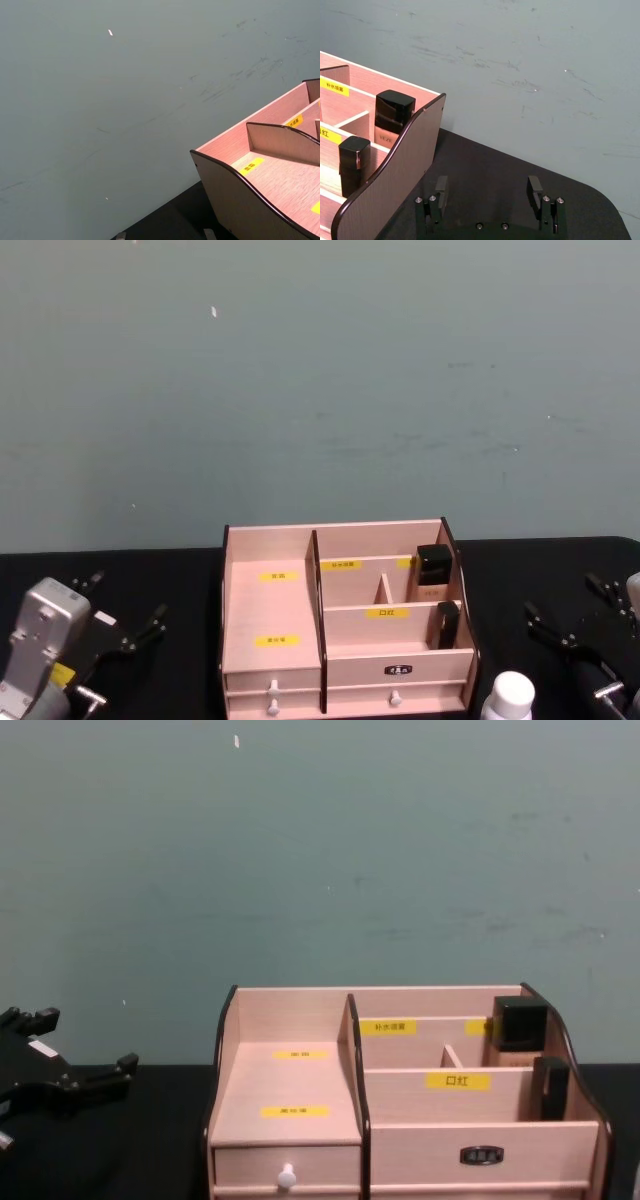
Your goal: Pick up the facial cleanser and watermelon frost from the table and place them into the tiered storage box.
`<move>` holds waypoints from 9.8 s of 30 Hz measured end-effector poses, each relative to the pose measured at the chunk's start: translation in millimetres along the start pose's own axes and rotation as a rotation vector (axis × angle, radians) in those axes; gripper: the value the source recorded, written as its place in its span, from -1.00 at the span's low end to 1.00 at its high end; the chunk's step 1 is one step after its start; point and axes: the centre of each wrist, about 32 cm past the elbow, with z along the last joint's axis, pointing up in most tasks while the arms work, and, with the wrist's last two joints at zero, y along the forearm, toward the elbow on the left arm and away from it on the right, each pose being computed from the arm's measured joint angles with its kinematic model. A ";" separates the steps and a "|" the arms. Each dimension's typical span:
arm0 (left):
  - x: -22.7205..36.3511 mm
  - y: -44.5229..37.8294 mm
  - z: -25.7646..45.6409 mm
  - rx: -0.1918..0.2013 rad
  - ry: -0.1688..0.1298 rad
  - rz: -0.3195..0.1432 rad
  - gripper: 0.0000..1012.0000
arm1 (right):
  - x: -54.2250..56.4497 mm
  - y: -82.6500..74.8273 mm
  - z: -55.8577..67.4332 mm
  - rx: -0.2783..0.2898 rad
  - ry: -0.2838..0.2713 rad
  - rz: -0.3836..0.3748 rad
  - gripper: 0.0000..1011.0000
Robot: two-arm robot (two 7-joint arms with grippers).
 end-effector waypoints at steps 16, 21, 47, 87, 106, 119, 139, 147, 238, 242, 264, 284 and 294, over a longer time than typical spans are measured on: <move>0.0 0.0 0.0 0.000 0.000 0.000 0.98 | 0.0 0.0 0.0 0.000 0.000 0.000 0.98; 0.0 0.0 0.0 0.000 0.000 0.000 0.98 | 0.0 0.0 0.0 0.000 0.000 0.000 0.98; 0.0 0.0 0.0 0.000 0.000 0.000 0.98 | 0.0 0.0 0.0 0.000 0.000 0.000 0.98; 0.0 0.0 0.0 0.000 0.000 0.000 0.98 | 38.5 -56.6 13.4 -0.075 0.127 0.128 0.98; 0.0 0.0 0.0 0.000 0.000 0.000 0.98 | 53.2 -94.4 18.1 -0.063 0.104 0.386 0.98; 0.0 0.0 0.0 0.000 0.000 0.000 0.98 | 51.5 -98.7 18.4 -0.036 0.113 0.516 0.98; 0.0 0.0 0.0 0.000 0.000 0.000 0.98 | 40.4 -70.0 14.4 -0.008 0.148 0.667 0.98; 0.0 0.0 0.0 0.000 0.000 0.000 0.98 | 38.1 -56.8 10.2 -0.028 0.149 0.685 0.98; 0.0 0.0 0.0 0.000 0.000 0.000 0.98 | 31.0 -19.5 -3.3 -0.091 0.157 0.716 0.18; 0.0 0.0 0.0 0.000 0.000 0.000 0.98 | 31.3 -19.7 -3.4 -0.091 0.155 0.717 0.18; 0.0 0.0 0.0 0.000 0.000 0.000 0.98 | 44.0 -20.1 21.6 0.002 0.198 0.752 0.18; 0.0 0.0 0.0 0.000 0.000 0.000 0.98 | 47.0 32.5 63.5 0.152 0.143 0.758 0.18; 0.0 0.0 0.0 0.000 0.000 0.000 0.98 | 40.8 58.9 79.7 0.177 0.141 0.767 0.18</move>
